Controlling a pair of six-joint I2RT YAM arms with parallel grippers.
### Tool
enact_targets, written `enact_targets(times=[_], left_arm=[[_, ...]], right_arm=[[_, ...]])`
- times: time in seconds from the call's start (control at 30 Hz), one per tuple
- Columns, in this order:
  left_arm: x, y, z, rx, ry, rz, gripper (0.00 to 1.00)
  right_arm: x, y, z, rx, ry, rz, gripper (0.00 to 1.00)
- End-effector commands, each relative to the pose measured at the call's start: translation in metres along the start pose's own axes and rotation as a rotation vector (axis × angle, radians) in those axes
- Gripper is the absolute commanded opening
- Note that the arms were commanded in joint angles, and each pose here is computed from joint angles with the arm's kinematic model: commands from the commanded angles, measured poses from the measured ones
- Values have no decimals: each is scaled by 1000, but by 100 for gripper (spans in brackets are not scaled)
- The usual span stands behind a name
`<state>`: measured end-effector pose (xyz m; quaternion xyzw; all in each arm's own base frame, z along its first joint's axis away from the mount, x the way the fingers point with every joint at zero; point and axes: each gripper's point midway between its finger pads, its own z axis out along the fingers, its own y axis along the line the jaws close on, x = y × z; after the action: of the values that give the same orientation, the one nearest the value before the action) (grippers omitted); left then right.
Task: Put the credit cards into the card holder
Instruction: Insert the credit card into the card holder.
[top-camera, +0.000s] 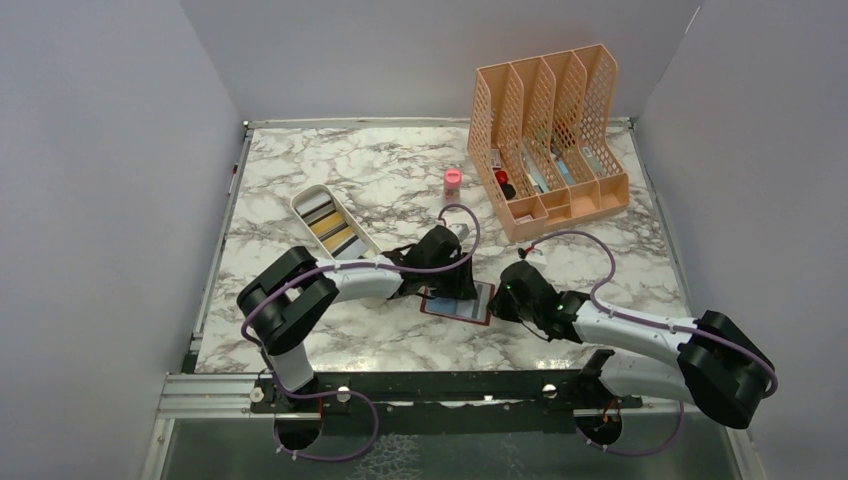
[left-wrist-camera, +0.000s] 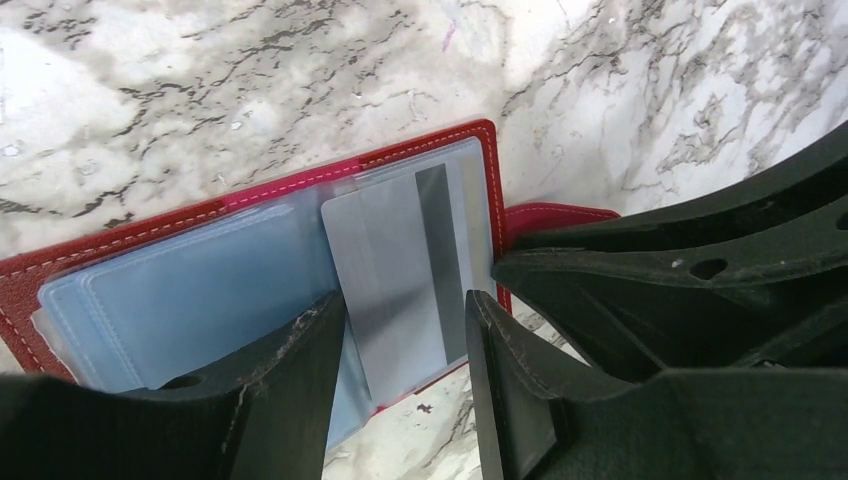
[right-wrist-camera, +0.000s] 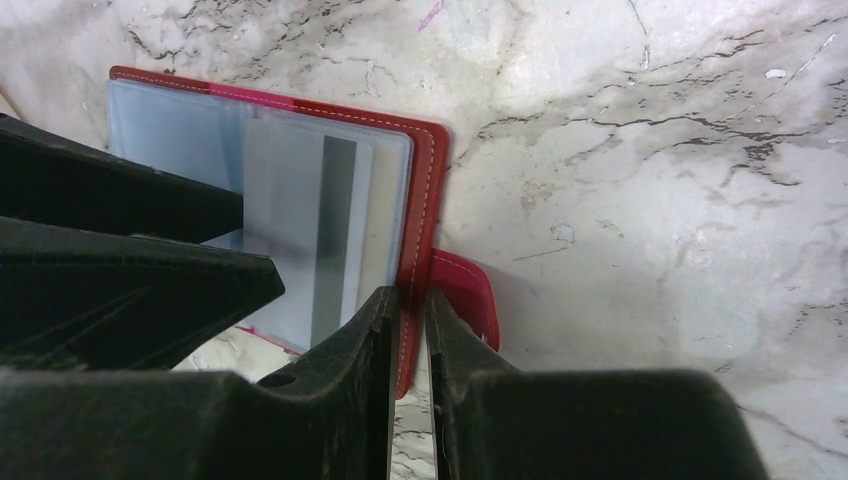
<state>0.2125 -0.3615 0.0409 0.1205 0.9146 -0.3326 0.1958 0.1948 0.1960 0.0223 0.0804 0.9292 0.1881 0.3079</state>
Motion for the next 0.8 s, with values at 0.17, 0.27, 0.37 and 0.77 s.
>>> enact_targets(times=[0.17,0.27,0.37,0.77], left_arm=[[11,-23,8,114,28,-40,51],[15,-24,12,126,36,-47,51],[16,-22,14,126,37,-53,51],[4,-54,16,284,7,-66,51]], right_arm=[[0,-25,4,98,-36,2,21],[1,-31,5,121,-39,1,21],[-2,-33,4,127,-46,1,21],[-17,-38,-5,143,-73,19,21]])
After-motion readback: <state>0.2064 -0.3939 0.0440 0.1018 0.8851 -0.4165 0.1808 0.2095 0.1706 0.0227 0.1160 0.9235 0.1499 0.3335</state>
